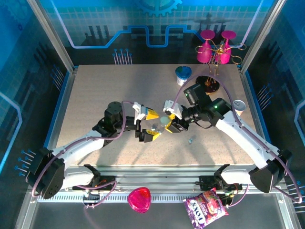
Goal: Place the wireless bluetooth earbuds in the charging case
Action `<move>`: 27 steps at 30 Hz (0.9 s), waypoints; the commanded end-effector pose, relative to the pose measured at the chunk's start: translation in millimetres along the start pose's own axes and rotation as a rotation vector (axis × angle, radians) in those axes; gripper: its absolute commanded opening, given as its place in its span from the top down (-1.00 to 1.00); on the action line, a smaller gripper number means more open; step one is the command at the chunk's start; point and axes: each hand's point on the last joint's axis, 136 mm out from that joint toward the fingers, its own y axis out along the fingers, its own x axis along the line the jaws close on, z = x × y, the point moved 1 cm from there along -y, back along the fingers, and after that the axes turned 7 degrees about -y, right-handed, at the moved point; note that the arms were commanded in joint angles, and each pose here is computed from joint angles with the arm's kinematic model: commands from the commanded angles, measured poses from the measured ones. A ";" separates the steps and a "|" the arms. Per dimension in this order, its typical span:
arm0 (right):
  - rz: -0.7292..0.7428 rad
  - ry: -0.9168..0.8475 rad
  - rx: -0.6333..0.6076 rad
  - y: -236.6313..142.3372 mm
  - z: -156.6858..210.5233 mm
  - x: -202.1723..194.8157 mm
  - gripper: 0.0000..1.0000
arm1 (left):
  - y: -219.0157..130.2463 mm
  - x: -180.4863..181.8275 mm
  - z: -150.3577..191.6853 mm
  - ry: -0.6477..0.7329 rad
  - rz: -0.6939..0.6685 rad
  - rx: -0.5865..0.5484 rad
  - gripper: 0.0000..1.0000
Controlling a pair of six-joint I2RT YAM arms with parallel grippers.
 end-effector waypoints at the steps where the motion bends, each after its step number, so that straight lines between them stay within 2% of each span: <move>1: -0.039 -0.062 -0.053 -9.0 -19.1 13.4 0.52 | 4.5 -19.2 -19.4 0.011 0.111 -0.017 -0.82; 17: -0.040 -0.097 -0.072 -1.9 -29.5 10.9 0.52 | 7.0 -24.7 -19.0 0.008 0.137 -0.020 0.07; 20: -0.043 -0.094 -0.080 -1.9 -30.6 11.6 0.52 | 6.8 -25.4 -18.3 0.015 0.140 -0.020 0.08; 23: -0.056 -0.086 -0.090 -2.5 -32.7 13.1 0.53 | 5.9 -27.6 -18.2 0.037 0.143 -0.024 -0.06; 27: -0.063 -0.073 -0.088 -1.7 -32.4 13.0 0.53 | 4.6 -30.6 -17.7 0.054 0.149 -0.026 -0.09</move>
